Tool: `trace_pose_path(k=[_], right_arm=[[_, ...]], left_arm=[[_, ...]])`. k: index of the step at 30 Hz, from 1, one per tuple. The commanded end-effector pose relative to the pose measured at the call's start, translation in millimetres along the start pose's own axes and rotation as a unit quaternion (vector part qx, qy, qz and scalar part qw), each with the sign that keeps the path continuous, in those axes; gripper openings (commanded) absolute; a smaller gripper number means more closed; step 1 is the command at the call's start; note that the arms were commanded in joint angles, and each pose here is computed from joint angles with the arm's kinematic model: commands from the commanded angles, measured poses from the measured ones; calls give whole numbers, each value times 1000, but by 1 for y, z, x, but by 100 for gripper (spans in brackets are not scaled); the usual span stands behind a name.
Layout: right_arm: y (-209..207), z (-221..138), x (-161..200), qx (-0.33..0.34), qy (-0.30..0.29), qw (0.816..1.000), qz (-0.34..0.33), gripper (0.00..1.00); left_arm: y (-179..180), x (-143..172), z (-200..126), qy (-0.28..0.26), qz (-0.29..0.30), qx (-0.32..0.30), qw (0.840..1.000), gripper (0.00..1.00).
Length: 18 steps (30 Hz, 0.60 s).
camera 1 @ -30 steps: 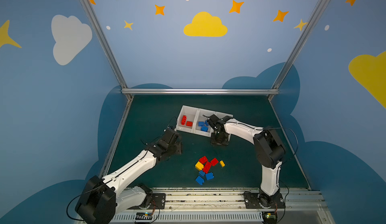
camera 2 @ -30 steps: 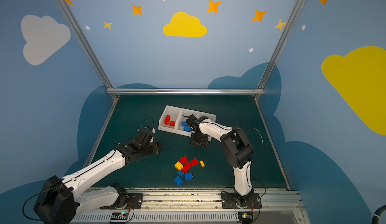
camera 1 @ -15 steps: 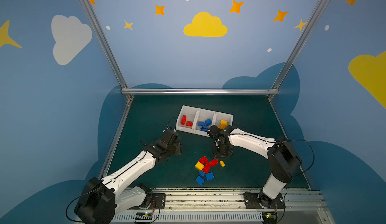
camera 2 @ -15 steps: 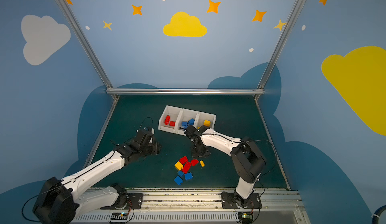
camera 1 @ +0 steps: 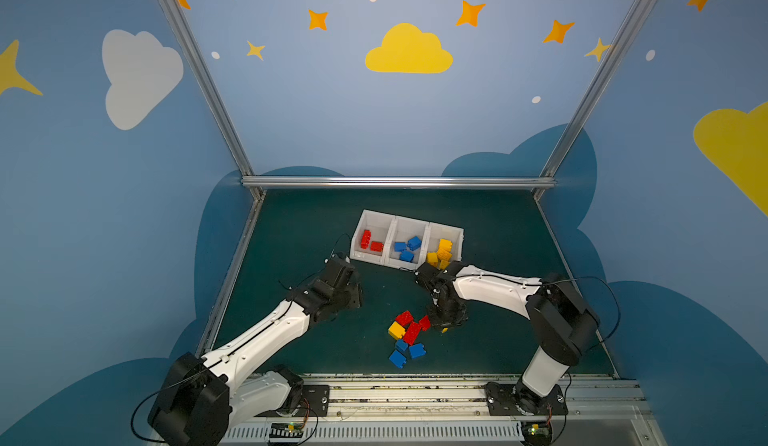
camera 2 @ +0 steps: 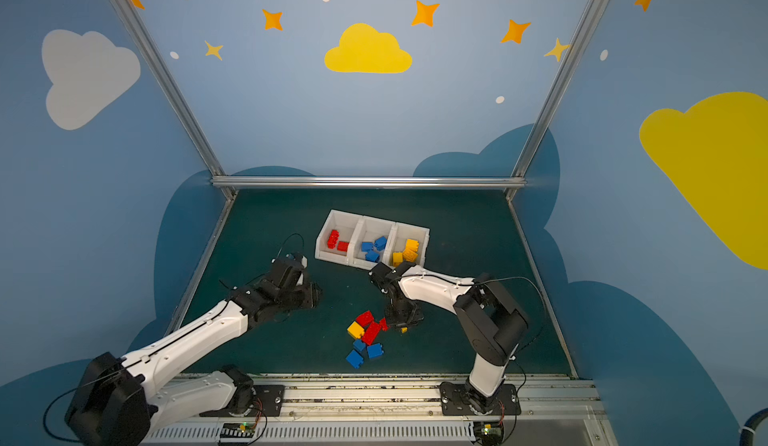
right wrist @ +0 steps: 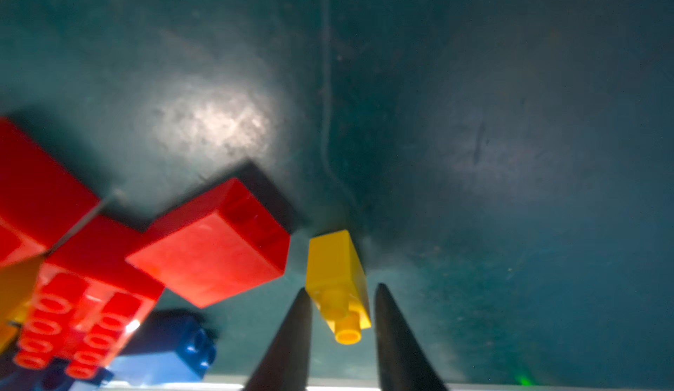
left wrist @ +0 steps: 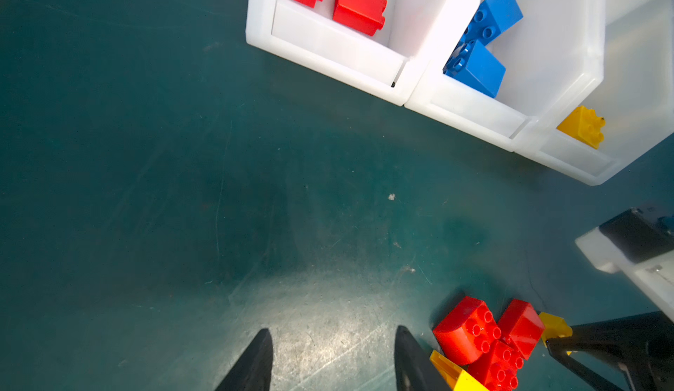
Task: Sort the legos into containers by color
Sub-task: Pick up the lego from the bottom-center of the table.
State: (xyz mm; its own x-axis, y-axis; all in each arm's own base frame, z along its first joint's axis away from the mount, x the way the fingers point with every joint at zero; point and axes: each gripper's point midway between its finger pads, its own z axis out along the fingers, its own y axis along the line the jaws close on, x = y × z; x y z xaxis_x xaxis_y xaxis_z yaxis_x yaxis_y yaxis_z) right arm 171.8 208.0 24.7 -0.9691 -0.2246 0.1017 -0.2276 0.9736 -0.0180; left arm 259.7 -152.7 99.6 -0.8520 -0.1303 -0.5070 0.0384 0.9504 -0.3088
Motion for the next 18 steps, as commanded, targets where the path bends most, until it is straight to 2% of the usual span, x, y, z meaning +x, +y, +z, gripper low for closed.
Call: trace_pose_path(k=[1,4,9,13,15,18], right_arm=[[4,-1,0,-9,-4,1000,3,17],[5,-9,-3,-11,-12,1000,-2,9],[1,-37,-18,-8,-39,999,-10,7],[-5,-79,-56,-23,-90,996,-19,7],[-13,-104,-87,-29,-121,992,-17,7],[-26,-124,-127,-32,-147,989,-2,7]], left_arm=[[3,5,-1,6,-3,-1,1000,54],[4,5,-3,4,-5,-1,1000,54],[5,6,-3,4,-8,-2,1000,54],[3,5,-3,5,-6,0,1000,54],[3,6,-2,8,-4,0,1000,55],[-1,7,-2,13,0,10,1000,54]])
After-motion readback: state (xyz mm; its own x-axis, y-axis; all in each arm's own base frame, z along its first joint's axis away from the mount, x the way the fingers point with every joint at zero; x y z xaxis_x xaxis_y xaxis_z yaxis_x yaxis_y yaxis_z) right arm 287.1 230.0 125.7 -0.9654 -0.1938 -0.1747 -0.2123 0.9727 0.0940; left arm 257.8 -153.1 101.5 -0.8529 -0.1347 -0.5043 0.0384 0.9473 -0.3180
